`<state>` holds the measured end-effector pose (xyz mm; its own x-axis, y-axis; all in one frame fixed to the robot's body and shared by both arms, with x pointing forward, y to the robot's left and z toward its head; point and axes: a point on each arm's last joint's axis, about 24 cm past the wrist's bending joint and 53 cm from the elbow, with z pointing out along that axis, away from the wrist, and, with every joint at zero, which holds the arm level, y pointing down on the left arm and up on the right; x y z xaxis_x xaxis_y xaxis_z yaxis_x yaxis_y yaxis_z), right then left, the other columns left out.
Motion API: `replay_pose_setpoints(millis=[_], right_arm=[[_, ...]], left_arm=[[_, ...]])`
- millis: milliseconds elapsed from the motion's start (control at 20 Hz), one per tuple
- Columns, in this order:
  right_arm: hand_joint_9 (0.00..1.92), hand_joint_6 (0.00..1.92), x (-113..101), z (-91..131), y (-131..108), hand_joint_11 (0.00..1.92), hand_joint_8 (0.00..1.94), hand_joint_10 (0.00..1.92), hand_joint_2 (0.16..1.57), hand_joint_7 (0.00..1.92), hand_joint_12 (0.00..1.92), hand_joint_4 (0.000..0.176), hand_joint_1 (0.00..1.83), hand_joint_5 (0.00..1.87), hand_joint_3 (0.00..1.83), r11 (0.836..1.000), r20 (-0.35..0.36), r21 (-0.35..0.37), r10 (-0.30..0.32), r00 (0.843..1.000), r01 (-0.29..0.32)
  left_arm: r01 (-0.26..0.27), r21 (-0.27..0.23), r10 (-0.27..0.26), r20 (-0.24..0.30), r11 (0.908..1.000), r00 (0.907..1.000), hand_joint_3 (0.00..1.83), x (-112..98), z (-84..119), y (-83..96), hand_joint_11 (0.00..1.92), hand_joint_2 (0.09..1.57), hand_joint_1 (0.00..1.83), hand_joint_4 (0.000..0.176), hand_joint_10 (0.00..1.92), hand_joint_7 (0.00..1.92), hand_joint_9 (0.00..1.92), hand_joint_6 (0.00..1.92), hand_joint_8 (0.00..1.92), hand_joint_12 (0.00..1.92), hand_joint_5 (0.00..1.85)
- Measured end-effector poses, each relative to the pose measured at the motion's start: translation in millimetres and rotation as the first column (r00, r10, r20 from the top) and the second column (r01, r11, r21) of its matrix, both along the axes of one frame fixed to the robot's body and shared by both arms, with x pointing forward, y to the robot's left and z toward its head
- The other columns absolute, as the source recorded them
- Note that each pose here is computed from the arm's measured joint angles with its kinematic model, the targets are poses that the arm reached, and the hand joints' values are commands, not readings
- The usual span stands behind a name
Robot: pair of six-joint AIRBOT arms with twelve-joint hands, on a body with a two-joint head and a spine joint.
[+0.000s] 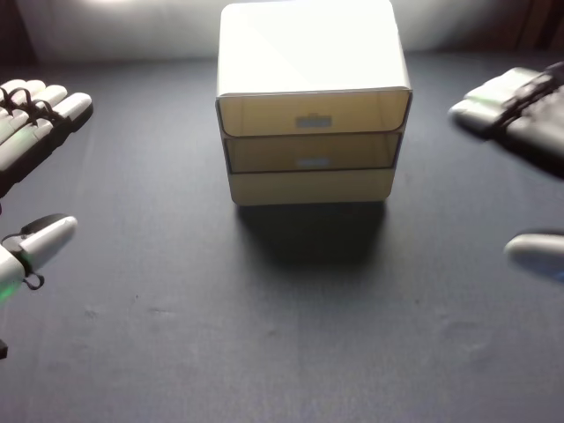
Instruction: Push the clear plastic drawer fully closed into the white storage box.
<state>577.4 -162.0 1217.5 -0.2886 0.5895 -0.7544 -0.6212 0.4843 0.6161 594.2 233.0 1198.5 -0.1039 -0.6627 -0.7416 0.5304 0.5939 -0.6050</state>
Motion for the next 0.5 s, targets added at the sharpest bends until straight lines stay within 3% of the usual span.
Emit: replay_pose_setpoints(millis=[50, 150, 200, 250, 350, 450, 500], right_arm=[[0.00, 0.00, 1.8, 0.5, -11.3, 0.00, 0.00, 0.00, 1.36, 0.00, 0.00, 0.000, 0.17, 0.00, 0.01, 0.999, 0.006, -0.002, -0.042, 0.999, 0.042], [0.00, 0.00, 3.6, -0.5, -44.3, 0.00, 0.00, 0.00, 1.35, 0.00, 0.00, 0.000, 0.19, 0.00, 0.00, 0.989, 0.014, -0.006, -0.149, 0.989, 0.149], [0.00, 0.00, 4.9, 0.1, -57.7, 0.00, 0.00, 0.00, 1.36, 0.00, 0.00, 0.031, 0.23, 0.00, 0.01, 0.981, 0.015, -0.001, -0.192, 0.981, 0.192], [0.00, 0.00, 5.4, 4.6, -70.6, 0.00, 0.00, 0.00, 1.35, 0.00, 0.00, 0.075, 0.24, 0.00, 0.00, 0.972, 0.021, 0.019, -0.235, 0.972, 0.235], [0.00, 0.00, 3.4, 19.1, -85.1, 0.00, 0.00, 0.00, 1.32, 0.00, 0.00, 0.072, 0.23, 0.00, 0.00, 0.960, 0.062, 0.059, -0.278, 0.958, 0.275], [0.00, 0.00, -2.2, 33.7, -89.5, 0.00, 0.00, 0.00, 1.32, 0.00, 0.00, 0.048, 0.31, 0.00, 0.00, 0.954, 0.102, 0.103, -0.293, 0.951, 0.283], [0.00, 0.00, -4.5, 38.2, -88.9, 0.00, 0.00, 0.00, 1.33, 0.00, 0.00, 0.008, 0.35, 0.00, 0.00, 0.955, 0.118, 0.116, -0.288, 0.950, 0.275]], left_arm=[[0.000, -0.004, 0.000, 0.007, 1.0000, 1.0000, 0.00, -0.4, 1.7, 0.3, 0.00, 1.43, 0.25, 0.041, 0.00, 0.00, 0.00, 0.00, 0.00, 0.00, 0.00], [-0.005, -0.016, 0.006, 0.025, 0.9999, 0.9997, 0.00, -1.2, 6.6, 2.2, 0.00, 1.41, 0.07, 0.026, 0.00, 0.00, 0.00, 0.00, 0.00, 0.00, 0.00], [-0.009, -0.023, 0.010, 0.033, 0.9997, 0.9994, 0.00, -1.4, 9.0, 3.6, 0.00, 1.38, 0.10, 0.024, 0.00, 0.00, 0.00, 0.00, 0.00, 0.00, 0.00], [-0.011, -0.030, 0.012, 0.044, 0.9995, 0.9990, 0.00, -2.0, 11.9, 4.6, 0.00, 1.37, 0.09, 0.036, 0.00, 0.00, 0.00, 0.00, 0.00, 0.00, 0.00], [-0.008, -0.047, 0.012, 0.069, 0.9988, 0.9975, 0.00, -4.3, 18.8, 5.8, 0.00, 1.36, 0.09, 0.070, 0.00, 0.00, 0.00, 0.00, 0.00, 0.00, 0.00], [-0.010, -0.075, 0.017, 0.089, 0.9972, 0.9959, 0.00, -6.8, 26.6, 8.5, 0.00, 1.35, 0.13, 0.120, 0.00, 0.00, 0.00, 0.00, 0.00, 0.00, 0.00], [-0.009, -0.073, 0.016, 0.096, 0.9973, 0.9953, 0.01, -7.2, 28.8, 9.1, 0.00, 1.40, 0.17, 0.121, 0.00, 0.00, 0.00, 0.00, 0.00, 0.00, 0.00]])
